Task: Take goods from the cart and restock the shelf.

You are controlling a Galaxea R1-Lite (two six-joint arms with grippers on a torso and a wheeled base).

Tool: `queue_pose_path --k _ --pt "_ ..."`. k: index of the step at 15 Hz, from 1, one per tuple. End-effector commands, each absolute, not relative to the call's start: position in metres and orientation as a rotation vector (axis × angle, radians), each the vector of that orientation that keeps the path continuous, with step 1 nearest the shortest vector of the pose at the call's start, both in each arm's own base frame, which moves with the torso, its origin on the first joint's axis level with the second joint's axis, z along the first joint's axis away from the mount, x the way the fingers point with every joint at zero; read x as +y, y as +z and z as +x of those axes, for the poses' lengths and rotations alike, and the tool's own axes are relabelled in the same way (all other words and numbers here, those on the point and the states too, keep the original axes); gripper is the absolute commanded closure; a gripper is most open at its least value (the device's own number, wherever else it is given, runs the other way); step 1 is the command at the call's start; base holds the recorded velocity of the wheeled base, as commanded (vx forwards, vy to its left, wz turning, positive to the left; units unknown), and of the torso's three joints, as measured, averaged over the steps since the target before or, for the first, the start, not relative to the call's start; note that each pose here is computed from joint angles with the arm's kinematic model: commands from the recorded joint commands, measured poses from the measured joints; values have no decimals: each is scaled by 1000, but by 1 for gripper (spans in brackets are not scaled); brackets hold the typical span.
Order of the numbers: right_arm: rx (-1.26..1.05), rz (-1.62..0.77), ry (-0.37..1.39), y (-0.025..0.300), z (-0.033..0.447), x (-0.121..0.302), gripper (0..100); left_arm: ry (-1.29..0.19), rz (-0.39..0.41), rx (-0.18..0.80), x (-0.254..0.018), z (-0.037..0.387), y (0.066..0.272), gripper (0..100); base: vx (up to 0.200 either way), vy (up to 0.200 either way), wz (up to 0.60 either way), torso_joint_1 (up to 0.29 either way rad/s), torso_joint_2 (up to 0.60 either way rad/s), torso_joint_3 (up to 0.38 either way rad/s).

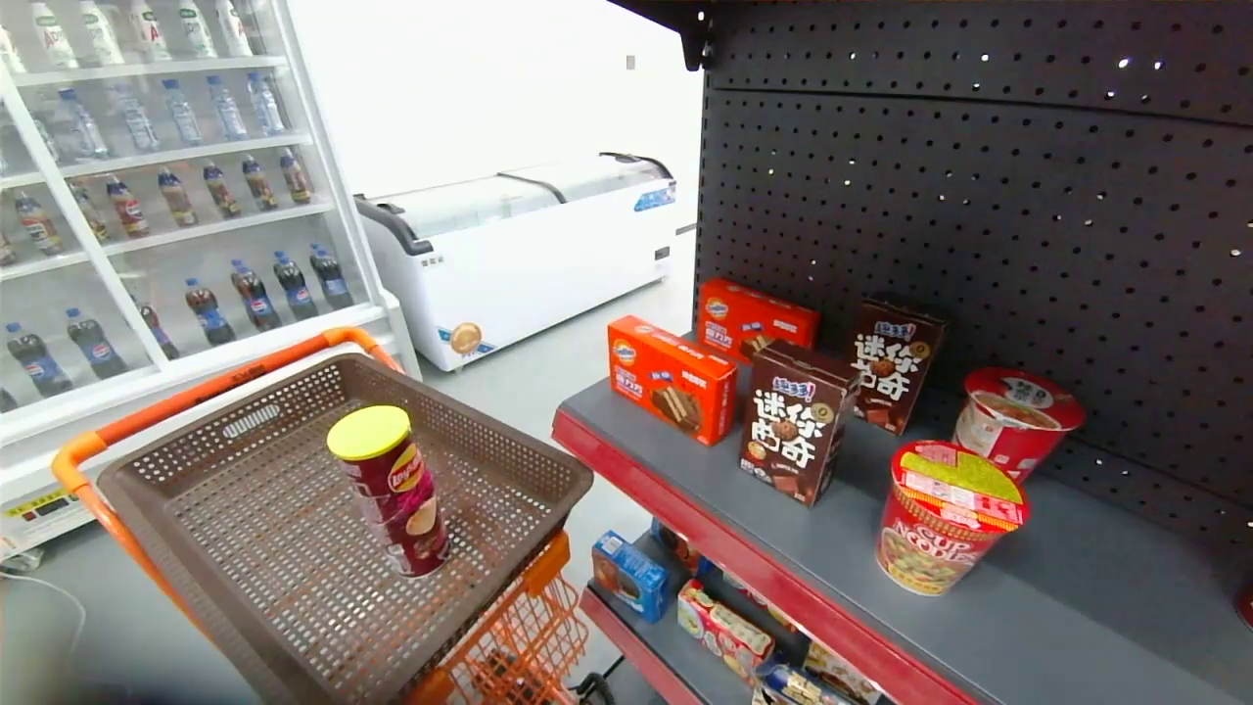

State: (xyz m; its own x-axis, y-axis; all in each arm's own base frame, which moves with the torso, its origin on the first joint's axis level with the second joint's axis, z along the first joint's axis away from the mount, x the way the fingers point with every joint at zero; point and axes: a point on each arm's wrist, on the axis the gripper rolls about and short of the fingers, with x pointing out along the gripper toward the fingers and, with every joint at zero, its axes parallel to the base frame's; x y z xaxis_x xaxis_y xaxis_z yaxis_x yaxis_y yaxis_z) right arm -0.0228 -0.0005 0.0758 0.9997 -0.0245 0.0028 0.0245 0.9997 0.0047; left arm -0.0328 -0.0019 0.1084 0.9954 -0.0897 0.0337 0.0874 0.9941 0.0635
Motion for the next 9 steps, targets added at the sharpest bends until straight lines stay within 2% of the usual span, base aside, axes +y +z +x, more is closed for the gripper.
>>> queue_pose_path --k 1,2,3,4,5,6,7,9 --pt "-3 5 -25 76 -23 0 0 -22 102 100 -1 -23 164 0 0 0 0 0 0 0" --pt "-3 5 -25 76 -23 0 0 5 104 145 0 -3 201 0 0 0 0 0 0 0" --pt "-3 5 -25 76 -23 0 0 16 104 170 0 10 217 0 0 0 0 0 0 0" --pt "-3 5 -25 76 -23 0 0 23 91 239 1 57 249 0 0 0 0 0 0 0" --pt "-3 5 -25 76 -23 0 0 5 87 257 1 86 258 0 0 0 0 0 0 0" --pt "-3 5 -25 76 -23 0 0 -15 88 267 1 107 260 0 0 0 0 0 0 0" --pt "-3 5 -25 76 -23 0 0 -72 74 270 2 151 253 0 0 0 0 0 0 0" --pt "-3 5 -25 76 -23 0 0 -83 67 344 5 181 226 0 0 0 0 0 0 0"
